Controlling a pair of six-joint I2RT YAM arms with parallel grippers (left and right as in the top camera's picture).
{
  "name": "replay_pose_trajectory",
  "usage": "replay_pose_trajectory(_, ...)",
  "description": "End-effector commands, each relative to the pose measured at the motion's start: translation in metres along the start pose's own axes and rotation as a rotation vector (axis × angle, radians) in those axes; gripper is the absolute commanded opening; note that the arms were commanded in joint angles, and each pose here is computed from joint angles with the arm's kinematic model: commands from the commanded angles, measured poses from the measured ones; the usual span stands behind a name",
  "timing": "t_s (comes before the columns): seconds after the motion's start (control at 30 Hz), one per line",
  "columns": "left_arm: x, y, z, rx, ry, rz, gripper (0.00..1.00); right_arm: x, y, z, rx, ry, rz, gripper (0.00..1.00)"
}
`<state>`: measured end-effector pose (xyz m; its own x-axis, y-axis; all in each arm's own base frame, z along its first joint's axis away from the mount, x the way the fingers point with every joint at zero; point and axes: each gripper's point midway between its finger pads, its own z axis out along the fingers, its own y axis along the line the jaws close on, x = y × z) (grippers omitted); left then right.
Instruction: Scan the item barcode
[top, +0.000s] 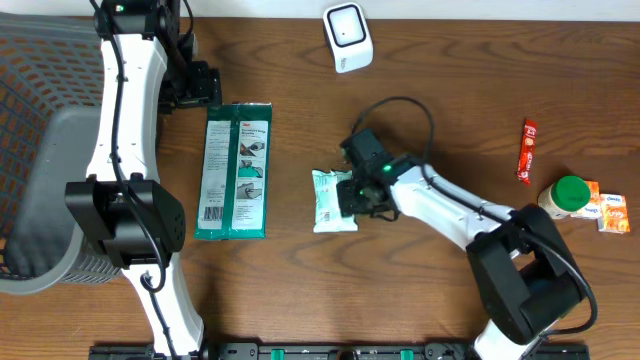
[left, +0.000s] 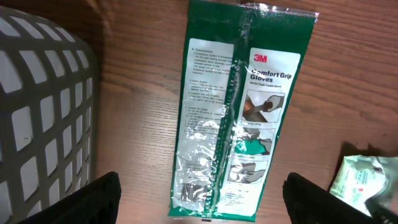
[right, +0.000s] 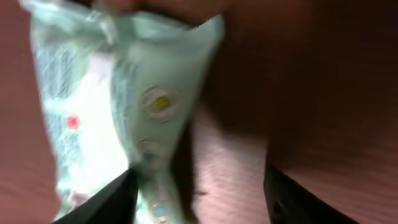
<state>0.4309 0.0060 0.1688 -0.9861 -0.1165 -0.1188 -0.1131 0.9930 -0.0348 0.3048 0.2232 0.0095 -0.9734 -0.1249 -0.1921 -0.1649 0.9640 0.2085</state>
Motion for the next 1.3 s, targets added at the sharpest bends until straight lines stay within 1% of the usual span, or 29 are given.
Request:
replay_pose_trajectory(0.0,0.001,0.002,-0.011,-0.003,-0.025,-0.004,0.84,-0.016,-0.015,-0.008,-0.034,-0.010,0.076,0.61)
replay_pose_trajectory(0.07,0.001,0.002,-0.011,-0.003,-0.025,-0.004,0.84,-0.023,-0.008,-0.017,-0.130,-0.002,0.067,0.56)
replay_pose_trajectory(0.13,0.001,0.002,-0.011,-0.004,-0.025,-0.004,0.84,-0.030,0.008,-0.029,-0.266,0.002,0.007,0.50)
replay_pose_trajectory(0.2,0.001,0.002,-0.011,-0.003,-0.025,-0.004,0.84,-0.036,0.019,-0.039,-0.361,-0.001,-0.023,0.31)
replay_pose_trajectory(0.27,0.001,0.002,-0.011,-0.003,-0.025,-0.004,0.84,-0.042,0.021,-0.044,-0.398,-0.014,-0.025,0.05)
replay_pose_trajectory(0.3,0.001,0.002,-0.011,-0.003,-0.025,-0.004,0.84,-0.043,0.020,-0.044,-0.399,-0.020,-0.023,0.01)
replay_pose_trajectory(0.43,0.001,0.002,-0.011,-0.003,-0.025,-0.004,0.84,-0.046,0.020,-0.043,-0.398,-0.034,-0.030,0.01)
replay_pose_trajectory(0.57,0.001,0.002,-0.011,-0.003,-0.025,-0.004,0.84,-0.052,0.029,-0.040,-0.414,-0.081,-0.088,0.01)
replay_pose_trajectory(0.7,0.001,0.002,-0.011,-0.003,-0.025,-0.004,0.84,-0.056,0.029,-0.026,-0.365,-0.115,-0.106,0.01)
replay_pose_trajectory(0.83,0.001,0.002,-0.011,-0.003,-0.025,-0.004,0.84,-0.050,0.030,-0.009,-0.354,-0.082,-0.108,0.01)
replay_pose_trajectory(1.07,0.001,0.002,-0.011,-0.003,-0.025,-0.004,0.84,-0.032,0.026,0.041,-0.332,0.017,-0.047,0.01)
replay_pose_trajectory(1.13,0.001,0.002,-0.011,-0.003,-0.025,-0.004,0.84,-0.037,0.027,0.037,-0.352,0.002,-0.034,0.01)
replay_pose_trajectory(1.27,0.001,0.002,-0.011,-0.003,-0.025,-0.004,0.84,-0.063,0.038,0.000,-0.439,-0.092,-0.061,0.01)
